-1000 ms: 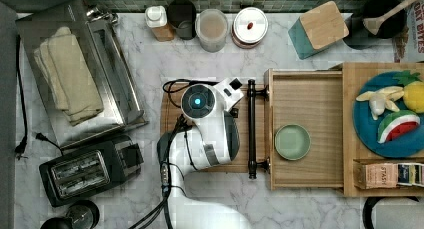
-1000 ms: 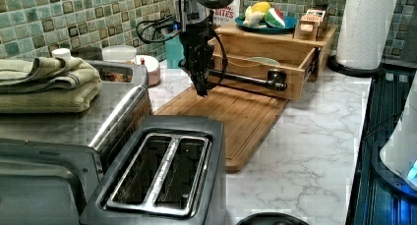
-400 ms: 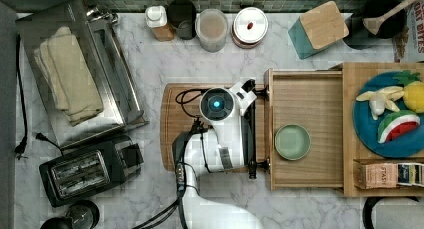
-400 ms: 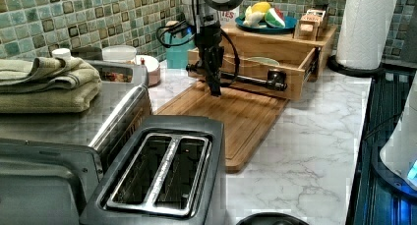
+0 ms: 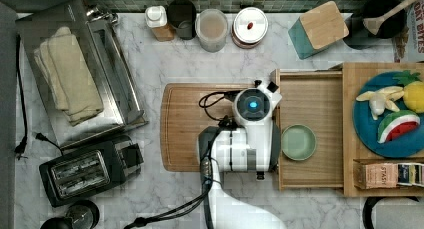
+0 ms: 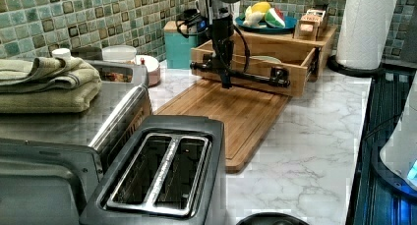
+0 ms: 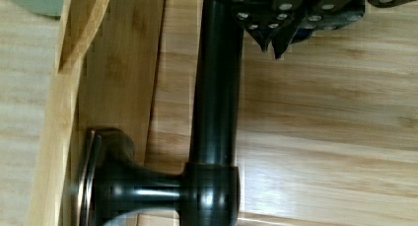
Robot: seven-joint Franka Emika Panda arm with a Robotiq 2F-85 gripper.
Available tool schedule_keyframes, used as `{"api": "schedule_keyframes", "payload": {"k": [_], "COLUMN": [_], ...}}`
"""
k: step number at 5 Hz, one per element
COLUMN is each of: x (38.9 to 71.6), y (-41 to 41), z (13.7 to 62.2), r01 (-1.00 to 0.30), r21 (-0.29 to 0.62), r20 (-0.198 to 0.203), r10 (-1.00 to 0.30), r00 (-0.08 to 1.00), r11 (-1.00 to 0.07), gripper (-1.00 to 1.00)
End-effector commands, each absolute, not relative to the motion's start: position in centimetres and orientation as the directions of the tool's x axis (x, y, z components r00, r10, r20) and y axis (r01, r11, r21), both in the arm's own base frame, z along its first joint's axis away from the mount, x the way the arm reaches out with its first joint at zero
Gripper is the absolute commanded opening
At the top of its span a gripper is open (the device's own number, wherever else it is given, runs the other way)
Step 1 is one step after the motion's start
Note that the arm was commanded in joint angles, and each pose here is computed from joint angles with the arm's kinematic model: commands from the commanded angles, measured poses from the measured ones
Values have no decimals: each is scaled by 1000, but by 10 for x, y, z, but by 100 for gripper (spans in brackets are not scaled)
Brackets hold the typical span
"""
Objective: Close the drawer.
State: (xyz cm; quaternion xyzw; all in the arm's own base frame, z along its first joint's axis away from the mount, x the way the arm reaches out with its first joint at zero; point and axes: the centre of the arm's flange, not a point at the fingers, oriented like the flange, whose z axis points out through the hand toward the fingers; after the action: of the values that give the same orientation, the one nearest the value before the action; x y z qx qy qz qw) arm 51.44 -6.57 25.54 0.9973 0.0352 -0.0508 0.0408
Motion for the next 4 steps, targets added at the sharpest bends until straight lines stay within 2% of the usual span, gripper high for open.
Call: {"api": "schedule_keyframes", "payload": {"k": [1, 2, 4], "x": [519, 515, 483], "y": [-253, -304, -375], "z": [300, 310, 332], "r01": [-111, -123, -124], "r21": [97, 117, 193], "r20": [-18, -21, 77], "r10": [-113, -127, -111], "r00": [993, 992, 991], "r11": [-989, -985, -973], "gripper": [-100, -100, -100]}}
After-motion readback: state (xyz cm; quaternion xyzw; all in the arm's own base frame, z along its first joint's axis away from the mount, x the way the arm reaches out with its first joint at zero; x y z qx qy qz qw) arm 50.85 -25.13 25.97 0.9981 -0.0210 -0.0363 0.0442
